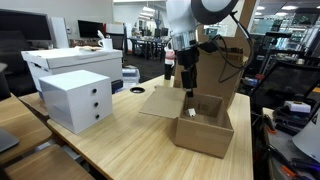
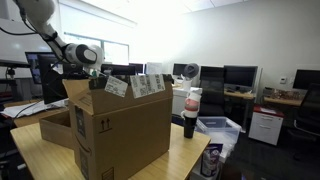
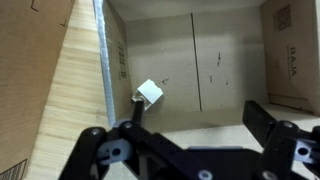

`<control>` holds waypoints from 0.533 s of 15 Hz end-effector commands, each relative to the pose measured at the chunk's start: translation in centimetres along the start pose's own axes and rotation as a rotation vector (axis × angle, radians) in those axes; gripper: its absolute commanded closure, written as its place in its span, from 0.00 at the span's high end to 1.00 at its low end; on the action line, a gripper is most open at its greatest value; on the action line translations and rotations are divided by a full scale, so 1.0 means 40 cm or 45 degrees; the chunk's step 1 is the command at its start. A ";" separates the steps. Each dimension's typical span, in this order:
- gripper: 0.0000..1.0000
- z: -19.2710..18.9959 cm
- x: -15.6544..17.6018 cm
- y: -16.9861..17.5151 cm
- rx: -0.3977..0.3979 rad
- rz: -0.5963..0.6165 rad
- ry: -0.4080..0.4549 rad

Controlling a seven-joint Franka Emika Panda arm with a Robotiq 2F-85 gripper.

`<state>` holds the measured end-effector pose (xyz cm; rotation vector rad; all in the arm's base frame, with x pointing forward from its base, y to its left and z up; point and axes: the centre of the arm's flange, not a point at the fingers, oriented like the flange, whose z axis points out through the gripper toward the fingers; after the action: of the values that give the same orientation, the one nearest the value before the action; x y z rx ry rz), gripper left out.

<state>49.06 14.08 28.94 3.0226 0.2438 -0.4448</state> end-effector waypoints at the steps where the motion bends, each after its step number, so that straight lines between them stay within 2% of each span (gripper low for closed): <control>1: 1.00 -0.001 -0.078 0.003 0.005 0.053 0.077; 8: 1.00 0.071 -0.109 0.009 0.022 0.183 0.127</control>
<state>46.10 13.27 28.38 3.0385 0.1298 -0.3484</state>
